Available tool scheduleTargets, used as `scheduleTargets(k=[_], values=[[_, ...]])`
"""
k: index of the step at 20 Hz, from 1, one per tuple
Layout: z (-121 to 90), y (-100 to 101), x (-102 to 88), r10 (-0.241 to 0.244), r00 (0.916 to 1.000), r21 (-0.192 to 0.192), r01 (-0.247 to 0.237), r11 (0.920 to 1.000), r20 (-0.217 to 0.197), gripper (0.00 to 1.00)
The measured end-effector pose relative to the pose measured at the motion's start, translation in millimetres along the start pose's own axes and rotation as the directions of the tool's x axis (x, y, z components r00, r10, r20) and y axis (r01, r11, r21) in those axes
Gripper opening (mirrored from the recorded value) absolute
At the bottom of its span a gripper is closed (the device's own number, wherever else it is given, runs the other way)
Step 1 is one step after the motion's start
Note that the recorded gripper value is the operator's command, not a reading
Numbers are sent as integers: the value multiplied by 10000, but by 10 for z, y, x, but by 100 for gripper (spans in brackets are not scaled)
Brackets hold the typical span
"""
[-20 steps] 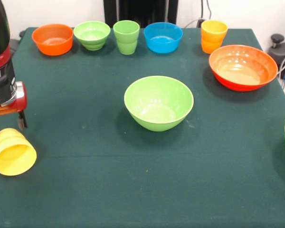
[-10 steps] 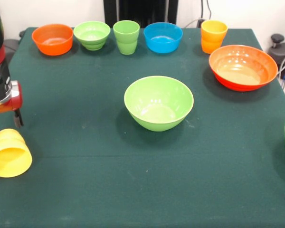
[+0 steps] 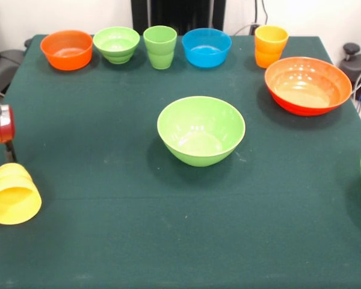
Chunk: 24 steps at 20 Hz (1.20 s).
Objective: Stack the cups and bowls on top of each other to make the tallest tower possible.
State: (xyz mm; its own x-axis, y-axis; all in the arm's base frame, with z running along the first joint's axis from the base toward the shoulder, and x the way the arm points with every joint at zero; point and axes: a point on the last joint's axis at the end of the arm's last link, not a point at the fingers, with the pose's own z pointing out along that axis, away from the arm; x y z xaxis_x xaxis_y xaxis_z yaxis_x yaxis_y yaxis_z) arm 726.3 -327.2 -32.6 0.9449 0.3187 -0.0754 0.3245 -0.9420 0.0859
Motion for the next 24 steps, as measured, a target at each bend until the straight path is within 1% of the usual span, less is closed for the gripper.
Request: scheduleTargets(k=[4,6,10,16,24], values=[[-13,41,66,-164,9999,-22,164,9999,-29,100],[-35,31,123,-319,9995,64,319,9995,3,100],[-89,19,189,-450,9990,167,450,9988,-15,100],[-164,0,303,-637,9979,64,638,9979,-120,100],[-204,-57,374,-749,9971,26,750,9972,-161,100]])
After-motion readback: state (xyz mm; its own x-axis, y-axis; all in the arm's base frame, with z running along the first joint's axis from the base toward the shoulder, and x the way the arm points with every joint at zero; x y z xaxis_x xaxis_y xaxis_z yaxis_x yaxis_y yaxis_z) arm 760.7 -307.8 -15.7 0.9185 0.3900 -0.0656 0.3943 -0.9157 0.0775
